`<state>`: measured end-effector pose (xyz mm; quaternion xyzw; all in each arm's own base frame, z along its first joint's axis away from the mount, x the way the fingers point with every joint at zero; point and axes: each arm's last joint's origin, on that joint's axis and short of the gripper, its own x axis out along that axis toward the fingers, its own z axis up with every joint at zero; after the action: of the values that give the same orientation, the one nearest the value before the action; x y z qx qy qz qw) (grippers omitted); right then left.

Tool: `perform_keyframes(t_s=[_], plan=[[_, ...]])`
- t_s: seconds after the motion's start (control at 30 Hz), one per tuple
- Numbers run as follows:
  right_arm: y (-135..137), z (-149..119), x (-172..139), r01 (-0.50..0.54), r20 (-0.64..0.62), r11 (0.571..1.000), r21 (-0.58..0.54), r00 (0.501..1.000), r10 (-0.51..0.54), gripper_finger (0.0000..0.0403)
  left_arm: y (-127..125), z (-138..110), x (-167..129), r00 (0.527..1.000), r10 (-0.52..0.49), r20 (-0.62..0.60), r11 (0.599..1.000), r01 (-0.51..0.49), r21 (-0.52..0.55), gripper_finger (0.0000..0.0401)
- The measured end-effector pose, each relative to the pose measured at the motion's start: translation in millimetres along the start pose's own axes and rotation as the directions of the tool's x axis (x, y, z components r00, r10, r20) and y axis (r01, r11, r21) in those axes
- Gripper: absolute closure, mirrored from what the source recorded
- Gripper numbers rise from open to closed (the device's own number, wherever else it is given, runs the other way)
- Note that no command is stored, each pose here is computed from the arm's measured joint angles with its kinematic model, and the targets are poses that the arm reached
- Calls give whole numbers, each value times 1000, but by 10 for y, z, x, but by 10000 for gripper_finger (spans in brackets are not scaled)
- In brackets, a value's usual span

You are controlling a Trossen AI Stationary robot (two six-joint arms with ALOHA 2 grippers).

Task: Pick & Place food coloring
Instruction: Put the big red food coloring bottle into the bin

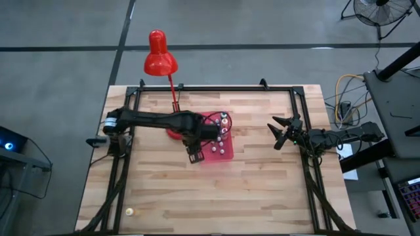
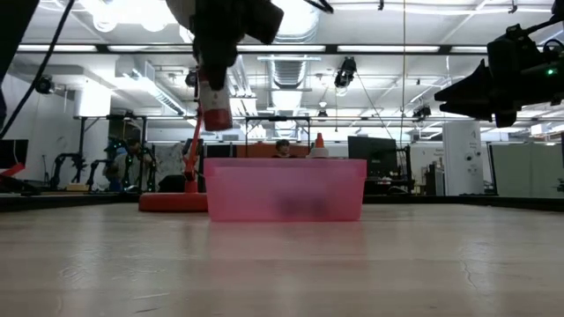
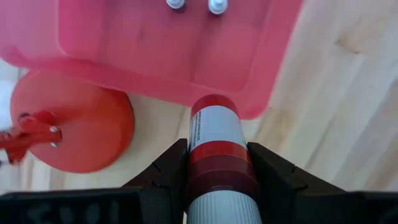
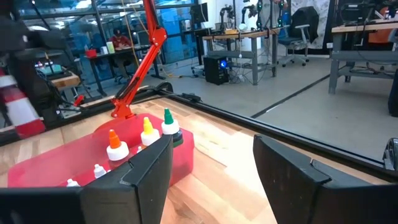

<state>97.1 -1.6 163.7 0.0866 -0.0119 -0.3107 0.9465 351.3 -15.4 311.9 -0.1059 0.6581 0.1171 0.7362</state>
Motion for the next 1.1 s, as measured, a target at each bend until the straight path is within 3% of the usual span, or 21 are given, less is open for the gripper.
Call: perform_keyframes(t_s=[0.63,0.87,1.1], plan=[[0,0,0,0,0,1000,0,1000,0,188,198,940,349,999,44,-13,996,-42,84,287],[0,2,0,-1,1,1000,1,1000,1,188,249,974,533,996,80,-40,994,-77,84,287],[0,1,-1,0,1,1000,0,1000,0,188,237,1024,454,996,86,28,992,-88,85,287]])
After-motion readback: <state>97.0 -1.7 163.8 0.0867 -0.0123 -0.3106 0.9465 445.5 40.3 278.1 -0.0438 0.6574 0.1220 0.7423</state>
